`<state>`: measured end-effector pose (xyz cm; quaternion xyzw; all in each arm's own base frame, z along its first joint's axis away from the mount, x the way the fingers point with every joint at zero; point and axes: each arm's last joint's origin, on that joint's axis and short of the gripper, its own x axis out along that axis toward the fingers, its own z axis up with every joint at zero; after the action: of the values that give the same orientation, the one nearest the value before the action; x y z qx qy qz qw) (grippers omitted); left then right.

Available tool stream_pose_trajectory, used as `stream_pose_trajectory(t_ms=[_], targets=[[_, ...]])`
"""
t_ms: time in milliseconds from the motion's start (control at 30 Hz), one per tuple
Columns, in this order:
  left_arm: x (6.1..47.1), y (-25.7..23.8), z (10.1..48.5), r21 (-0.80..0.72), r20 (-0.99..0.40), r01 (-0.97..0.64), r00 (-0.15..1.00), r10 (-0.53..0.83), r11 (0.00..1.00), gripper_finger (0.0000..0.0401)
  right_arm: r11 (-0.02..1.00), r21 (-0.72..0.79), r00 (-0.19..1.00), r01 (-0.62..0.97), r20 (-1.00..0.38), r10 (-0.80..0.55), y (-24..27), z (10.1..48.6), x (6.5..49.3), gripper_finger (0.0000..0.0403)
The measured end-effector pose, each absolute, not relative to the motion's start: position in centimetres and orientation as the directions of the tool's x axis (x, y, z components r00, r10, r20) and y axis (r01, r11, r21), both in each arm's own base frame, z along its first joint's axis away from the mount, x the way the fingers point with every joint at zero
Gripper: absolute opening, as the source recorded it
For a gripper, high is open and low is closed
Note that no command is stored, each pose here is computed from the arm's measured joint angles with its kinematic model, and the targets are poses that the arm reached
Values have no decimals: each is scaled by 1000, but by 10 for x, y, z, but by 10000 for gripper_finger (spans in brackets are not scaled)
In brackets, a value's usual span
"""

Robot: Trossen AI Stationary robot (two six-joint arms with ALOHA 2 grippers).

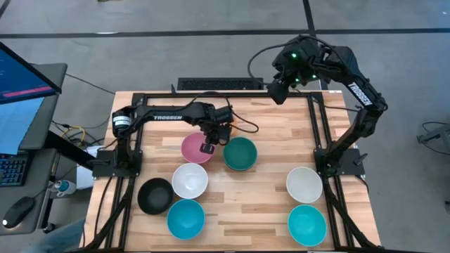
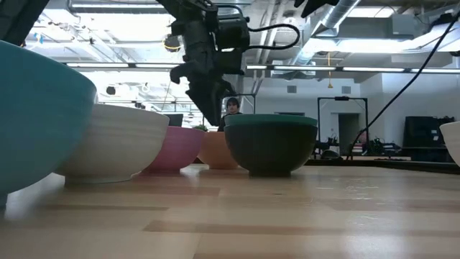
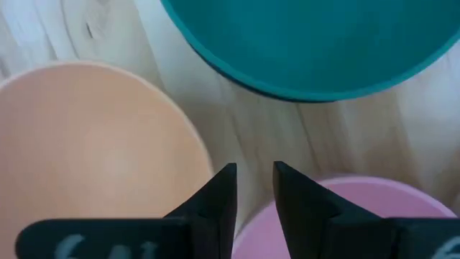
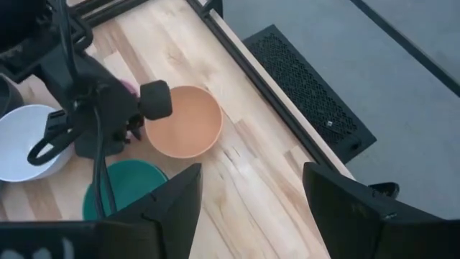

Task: Nest bowls inside each other
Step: Stack the orange bowl on top of the dark green bowl

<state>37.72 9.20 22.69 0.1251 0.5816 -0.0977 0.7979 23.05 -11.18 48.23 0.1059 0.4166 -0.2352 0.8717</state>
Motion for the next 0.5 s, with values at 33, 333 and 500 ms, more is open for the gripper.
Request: stream_pose_trajectory(t_ms=[33, 333, 500], targets=[[378, 92, 227, 98, -949, 298, 316, -1, 949, 83, 867, -12, 537, 498, -781, -319, -112, 482, 230, 265], [381, 97, 225, 141, -943, 280, 329, 43, 950, 83, 866, -11, 532, 499, -785, -317, -111, 481, 230, 265], [381, 97, 220, 125, -953, 284, 301, 36, 951, 85, 866, -12, 532, 499, -785, -318, -112, 481, 230, 265]])
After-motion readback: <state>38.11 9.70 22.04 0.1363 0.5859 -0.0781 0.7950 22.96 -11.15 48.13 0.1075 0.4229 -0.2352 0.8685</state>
